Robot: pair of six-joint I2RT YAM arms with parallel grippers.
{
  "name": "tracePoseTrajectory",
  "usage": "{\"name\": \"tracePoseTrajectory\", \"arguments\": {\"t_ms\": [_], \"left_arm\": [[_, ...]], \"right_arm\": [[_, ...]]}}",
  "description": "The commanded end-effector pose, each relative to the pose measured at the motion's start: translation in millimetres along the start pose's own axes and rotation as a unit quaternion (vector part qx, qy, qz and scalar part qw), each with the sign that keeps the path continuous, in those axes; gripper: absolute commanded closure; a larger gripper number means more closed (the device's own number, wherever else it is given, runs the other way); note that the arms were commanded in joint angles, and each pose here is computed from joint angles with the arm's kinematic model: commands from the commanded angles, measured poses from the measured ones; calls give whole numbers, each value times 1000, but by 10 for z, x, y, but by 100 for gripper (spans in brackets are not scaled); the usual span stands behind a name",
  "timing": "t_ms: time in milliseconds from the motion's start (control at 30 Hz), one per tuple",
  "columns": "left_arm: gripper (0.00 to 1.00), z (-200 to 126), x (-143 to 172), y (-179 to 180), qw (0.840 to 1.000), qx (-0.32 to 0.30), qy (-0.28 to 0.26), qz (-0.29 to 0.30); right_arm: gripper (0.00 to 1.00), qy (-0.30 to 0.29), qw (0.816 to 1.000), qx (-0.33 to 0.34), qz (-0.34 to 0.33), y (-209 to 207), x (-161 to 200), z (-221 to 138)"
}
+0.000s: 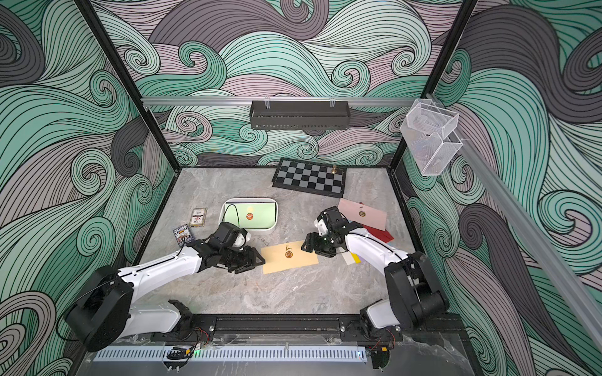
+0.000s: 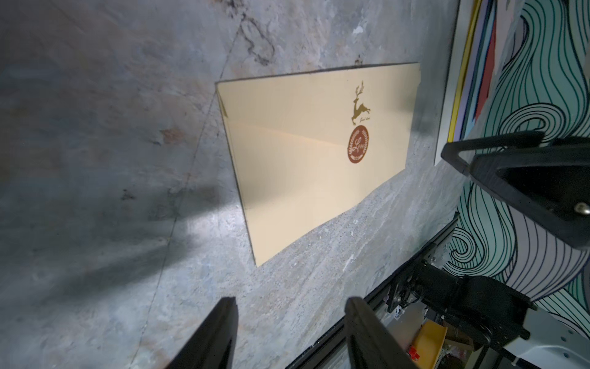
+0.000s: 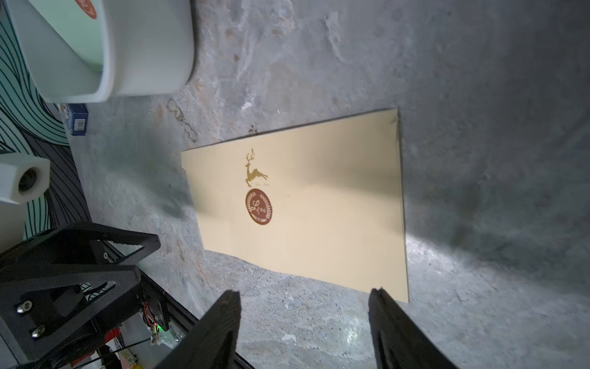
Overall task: Put the sealed envelopes into the storage box
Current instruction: Pick up the envelope from the center of the board.
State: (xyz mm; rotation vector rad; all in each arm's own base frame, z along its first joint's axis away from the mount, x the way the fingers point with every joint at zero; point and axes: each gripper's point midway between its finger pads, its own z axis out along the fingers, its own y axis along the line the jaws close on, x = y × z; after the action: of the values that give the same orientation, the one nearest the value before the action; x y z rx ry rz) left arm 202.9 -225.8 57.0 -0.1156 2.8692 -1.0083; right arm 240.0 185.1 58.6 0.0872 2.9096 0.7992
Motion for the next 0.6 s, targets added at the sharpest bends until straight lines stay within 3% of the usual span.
{"name": "tracePoseTrajectory", "arguments": {"t_ms": [0,200,267,367,567], "left_arm": [[43,13,-286,-274,998,19,-24,51],[42,212,-670,-142,995,-64,-35,62],[41,274,-732,-153,995,-62,-38,67],[40,402,-780,-70,994,-87,-16,62],[40,635,-572,71,996,-74,24,38]], "right_arm": [[32,0,999,0,32,-12,352,47],[33,36,998,-6,59,-30,768,364],[33,35,998,2,56,-54,799,412],[33,32,998,20,55,-108,749,447],[33,5,996,32,81,-235,383,432]]}}
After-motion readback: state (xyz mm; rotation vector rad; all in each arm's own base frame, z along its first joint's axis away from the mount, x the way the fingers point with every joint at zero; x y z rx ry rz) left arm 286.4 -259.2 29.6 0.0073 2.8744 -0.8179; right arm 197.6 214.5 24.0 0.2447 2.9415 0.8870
